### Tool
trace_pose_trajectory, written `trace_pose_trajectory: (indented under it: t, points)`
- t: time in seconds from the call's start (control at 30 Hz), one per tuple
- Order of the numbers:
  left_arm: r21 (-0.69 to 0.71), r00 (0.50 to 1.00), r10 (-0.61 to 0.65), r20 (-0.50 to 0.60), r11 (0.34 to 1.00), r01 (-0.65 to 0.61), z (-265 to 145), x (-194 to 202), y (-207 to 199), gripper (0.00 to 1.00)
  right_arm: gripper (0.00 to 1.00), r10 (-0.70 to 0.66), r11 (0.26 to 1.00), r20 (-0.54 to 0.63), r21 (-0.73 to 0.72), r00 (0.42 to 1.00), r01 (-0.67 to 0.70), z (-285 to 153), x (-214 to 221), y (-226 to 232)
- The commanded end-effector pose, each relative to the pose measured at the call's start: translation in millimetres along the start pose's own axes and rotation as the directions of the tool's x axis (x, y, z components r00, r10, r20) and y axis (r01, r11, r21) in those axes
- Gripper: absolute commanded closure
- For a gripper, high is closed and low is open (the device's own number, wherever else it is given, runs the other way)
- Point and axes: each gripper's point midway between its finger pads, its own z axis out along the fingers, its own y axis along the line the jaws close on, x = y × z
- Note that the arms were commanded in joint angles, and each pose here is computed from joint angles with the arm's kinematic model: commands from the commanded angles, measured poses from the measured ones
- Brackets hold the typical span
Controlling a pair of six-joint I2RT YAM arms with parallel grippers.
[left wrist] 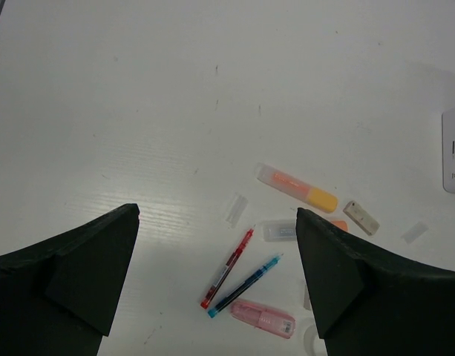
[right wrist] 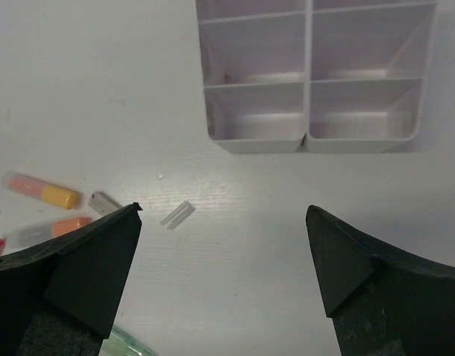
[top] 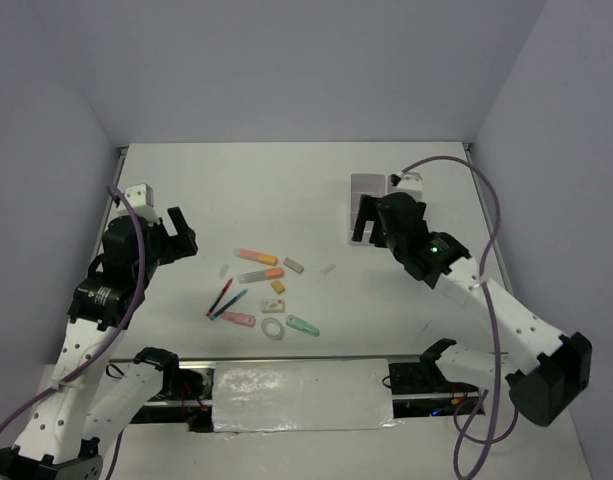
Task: Sort the stationery into containers
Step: Pick up the pen cap from the center of the board.
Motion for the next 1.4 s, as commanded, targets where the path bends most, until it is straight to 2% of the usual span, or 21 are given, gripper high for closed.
trace_pose_trajectory:
  t: [0.0,0.07,0.27,0.3,0.4,0.53,0.63,0.7,0.8,0.87,1.0,1.03,1.1,1.17,1.2,1.37]
  points:
    - [0.054,0.999,-0.012,0.037,0.999,0.010,1.5,-8.7,-9.6,0.01,0.00,0.106,0.993,0.003,-0.047,0.994,-0.106,15.7,0.9,30.3]
    - [0.078,1.000,-0.006,0.023,0.997,0.004,3.8,-6.2,-14.2,0.01,0.00,0.168,0.985,-0.041,-0.040,0.985,-0.170,27.4,15.6,43.4]
    - [0.119,1.000,0.011,0.004,0.993,-0.011,6.6,-1.5,-21.4,0.01,0.00,0.195,0.981,-0.078,0.021,0.978,-0.194,38.3,35.0,65.6]
    - [0.162,1.000,0.018,-0.006,0.987,-0.017,5.9,1.1,-28.6,0.01,0.00,0.223,0.975,-0.083,0.020,0.971,-0.222,37.8,36.9,66.4]
    - [0.273,0.999,0.037,-0.028,0.961,-0.028,8.2,4.1,-50.0,0.01,0.00,0.257,0.966,-0.029,0.018,0.966,-0.256,28.0,30.2,54.9]
    - [0.295,0.995,0.017,-0.095,0.956,0.012,19.4,1.9,-67.5,0.01,0.00,0.276,0.960,0.092,0.017,0.957,-0.278,-1.2,-1.5,31.3]
    - [0.327,0.992,0.013,-0.125,0.945,0.029,23.1,-2.7,-84.9,0.01,0.00,0.275,0.959,0.134,0.031,0.952,-0.281,-21.6,-15.1,14.7]
    - [0.376,0.988,0.049,-0.146,0.927,0.010,20.6,1.7,-109.8,0.01,0.00,0.277,0.958,0.168,0.021,0.946,-0.284,-39.5,-23.7,2.7]
    - [0.460,0.955,0.157,-0.252,0.888,-0.024,29.2,37.6,-164.4,0.01,0.00,0.260,0.963,0.229,0.001,0.938,-0.268,-59.1,-37.8,-11.1]
    - [0.511,0.937,0.234,-0.259,0.857,-0.073,24.3,53.7,-201.4,0.01,0.00,0.246,0.967,0.236,0.014,0.940,-0.256,-68.7,-40.5,-19.4]
    - [0.559,0.874,0.351,-0.335,0.821,-0.116,49.1,106.7,-254.8,0.01,0.00,0.266,0.963,0.266,-0.038,0.927,-0.265,-90.4,-49.6,-26.8]
    - [0.590,0.873,0.365,-0.322,0.799,-0.116,48.1,110.0,-271.5,0.02,0.00,0.252,0.967,0.265,-0.039,0.931,-0.250,-92.8,-48.7,-28.8]
    - [0.586,0.853,0.409,-0.324,0.795,-0.158,63.3,127.1,-290.6,0.03,0.00,0.249,0.968,0.269,-0.042,0.930,-0.247,-99.3,-48.7,-33.8]
    - [0.591,0.782,0.508,-0.360,0.773,-0.230,71.0,167.7,-303.1,0.05,0.00,0.237,0.970,0.269,-0.018,0.933,-0.241,-103.7,-45.5,-42.5]
    - [0.609,0.773,0.534,-0.343,0.753,-0.250,63.8,168.2,-320.0,0.07,0.00,0.231,0.971,0.267,-0.005,0.936,-0.238,-105.0,-43.4,-46.5]
    - [0.560,0.705,0.600,-0.377,0.754,-0.343,94.8,216.6,-323.1,0.15,0.00,0.242,0.969,0.288,-0.017,0.927,-0.247,-114.6,-42.4,-55.7]
